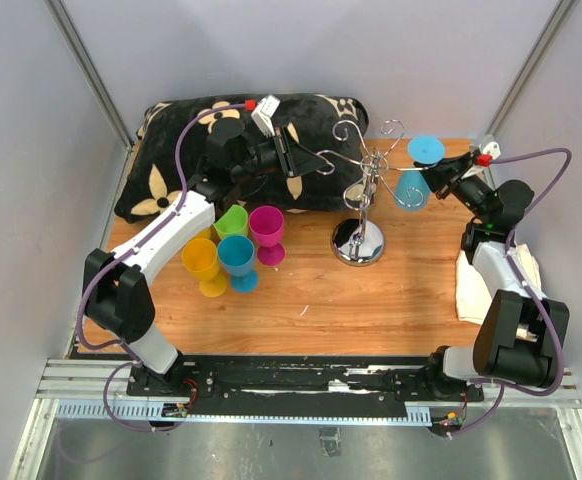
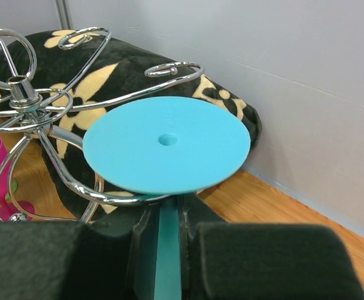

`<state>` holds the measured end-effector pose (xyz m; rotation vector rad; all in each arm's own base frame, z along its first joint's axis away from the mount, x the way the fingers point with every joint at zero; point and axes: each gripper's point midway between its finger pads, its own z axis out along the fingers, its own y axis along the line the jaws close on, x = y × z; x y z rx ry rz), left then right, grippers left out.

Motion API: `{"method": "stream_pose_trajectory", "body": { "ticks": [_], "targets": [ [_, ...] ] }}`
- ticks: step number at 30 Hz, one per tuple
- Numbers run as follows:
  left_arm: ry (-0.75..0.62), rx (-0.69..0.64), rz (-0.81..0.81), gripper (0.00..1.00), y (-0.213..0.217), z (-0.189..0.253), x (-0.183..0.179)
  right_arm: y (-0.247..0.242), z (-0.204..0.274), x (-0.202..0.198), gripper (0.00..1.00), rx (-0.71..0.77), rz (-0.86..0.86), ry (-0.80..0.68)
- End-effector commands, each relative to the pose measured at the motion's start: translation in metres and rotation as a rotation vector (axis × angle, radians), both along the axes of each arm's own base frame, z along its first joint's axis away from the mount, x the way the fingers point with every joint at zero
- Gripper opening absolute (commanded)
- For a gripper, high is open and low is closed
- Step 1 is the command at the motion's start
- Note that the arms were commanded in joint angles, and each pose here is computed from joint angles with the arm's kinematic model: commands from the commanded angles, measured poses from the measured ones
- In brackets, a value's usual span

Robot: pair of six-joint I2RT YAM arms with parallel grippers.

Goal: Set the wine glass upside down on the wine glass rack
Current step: Turn the wine glass upside down at the wine rack.

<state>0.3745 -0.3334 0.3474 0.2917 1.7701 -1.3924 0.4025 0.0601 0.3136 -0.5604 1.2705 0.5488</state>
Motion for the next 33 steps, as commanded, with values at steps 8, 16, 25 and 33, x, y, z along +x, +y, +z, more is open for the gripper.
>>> {"method": "stream_pose_trajectory", "body": {
  "ticks": [8,16,25,33],
  "targets": [
    [-0.022,0.041,-0.005,0.0,0.003,-0.011,0.006,0.029,0.012,-0.03,0.01,-0.061,0.222,-0.046],
    [-0.022,0.045,-0.004,0.0,0.003,-0.012,0.007,0.024,0.003,-0.024,0.15,-0.027,0.175,-0.015],
    [-0.023,0.044,-0.002,0.0,0.004,-0.011,0.007,0.012,-0.007,-0.017,0.4,-0.055,0.062,0.018],
    [-0.024,0.036,-0.006,0.01,0.005,-0.009,0.006,-0.001,-0.012,-0.027,0.59,-0.134,-0.057,0.035]
  ]
}}
